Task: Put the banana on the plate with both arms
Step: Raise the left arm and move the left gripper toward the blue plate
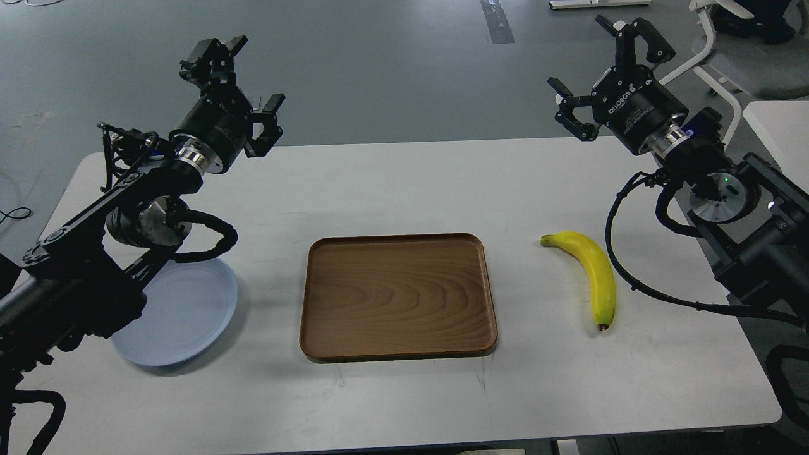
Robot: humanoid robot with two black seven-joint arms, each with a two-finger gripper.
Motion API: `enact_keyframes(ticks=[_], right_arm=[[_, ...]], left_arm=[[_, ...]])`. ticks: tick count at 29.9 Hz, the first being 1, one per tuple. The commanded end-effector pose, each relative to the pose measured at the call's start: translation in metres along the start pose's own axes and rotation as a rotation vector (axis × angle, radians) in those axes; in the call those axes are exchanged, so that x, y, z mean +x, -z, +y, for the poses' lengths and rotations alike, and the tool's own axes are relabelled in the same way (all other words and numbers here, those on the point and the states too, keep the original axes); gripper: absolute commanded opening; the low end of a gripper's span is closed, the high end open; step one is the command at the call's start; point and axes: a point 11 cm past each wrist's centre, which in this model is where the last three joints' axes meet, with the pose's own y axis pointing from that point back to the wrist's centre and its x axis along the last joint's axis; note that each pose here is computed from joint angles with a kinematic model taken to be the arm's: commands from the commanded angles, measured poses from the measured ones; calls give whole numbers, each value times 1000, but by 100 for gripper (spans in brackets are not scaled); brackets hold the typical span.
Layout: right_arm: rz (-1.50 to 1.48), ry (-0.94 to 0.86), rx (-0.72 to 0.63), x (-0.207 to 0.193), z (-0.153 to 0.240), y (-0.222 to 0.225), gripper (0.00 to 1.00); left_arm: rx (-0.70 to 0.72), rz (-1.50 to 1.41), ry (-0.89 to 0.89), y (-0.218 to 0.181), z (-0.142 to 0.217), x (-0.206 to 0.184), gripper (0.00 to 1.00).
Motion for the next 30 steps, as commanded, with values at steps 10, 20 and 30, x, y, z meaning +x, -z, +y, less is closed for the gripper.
enact_keyframes(ticks=[10,20,30], right_arm=[[-1,-6,-22,2,3,-11,100],[11,-4,-52,2,4,-19,100],[17,-7,-64,3,6,-21,100]], left_arm=[[27,19,-12,16,12,10,99],[52,12,-11,22,16,11,99],[78,16,-33,33,25,18,99]])
